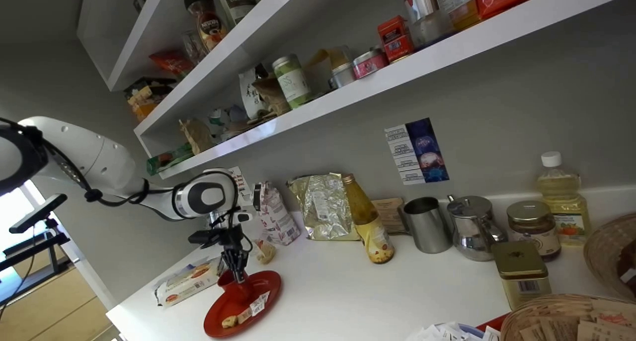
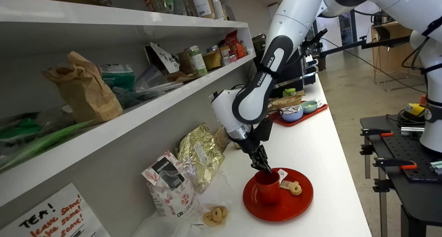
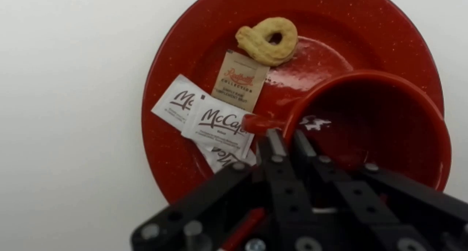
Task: Remove the orange cup from the orange plate and put it on the counter
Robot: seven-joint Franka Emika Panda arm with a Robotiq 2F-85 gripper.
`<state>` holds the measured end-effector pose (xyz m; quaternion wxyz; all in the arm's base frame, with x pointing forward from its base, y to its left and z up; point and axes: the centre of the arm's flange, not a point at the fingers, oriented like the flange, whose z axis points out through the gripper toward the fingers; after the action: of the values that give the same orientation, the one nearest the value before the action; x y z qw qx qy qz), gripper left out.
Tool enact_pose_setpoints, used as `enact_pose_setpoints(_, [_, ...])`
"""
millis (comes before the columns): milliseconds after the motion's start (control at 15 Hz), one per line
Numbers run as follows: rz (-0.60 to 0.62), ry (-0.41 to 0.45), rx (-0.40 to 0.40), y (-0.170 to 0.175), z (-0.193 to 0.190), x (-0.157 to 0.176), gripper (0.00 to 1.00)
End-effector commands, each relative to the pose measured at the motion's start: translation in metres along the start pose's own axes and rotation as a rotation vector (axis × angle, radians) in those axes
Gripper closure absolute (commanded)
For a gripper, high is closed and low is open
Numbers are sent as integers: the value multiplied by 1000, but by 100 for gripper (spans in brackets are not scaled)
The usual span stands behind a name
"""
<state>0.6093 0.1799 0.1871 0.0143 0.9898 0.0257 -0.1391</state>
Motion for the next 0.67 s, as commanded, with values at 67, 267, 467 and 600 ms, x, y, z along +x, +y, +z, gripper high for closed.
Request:
enact_pose_setpoints(67, [31,51,48,49,-46,-15,97])
enact_pose_setpoints(267, [107,86,64,104,-64,-22,97])
enact_pose_setpoints(467, [200,97,69,169,-66,-33,97])
enact_pose_setpoints(600, [268,88,74,215,-58,-41,97])
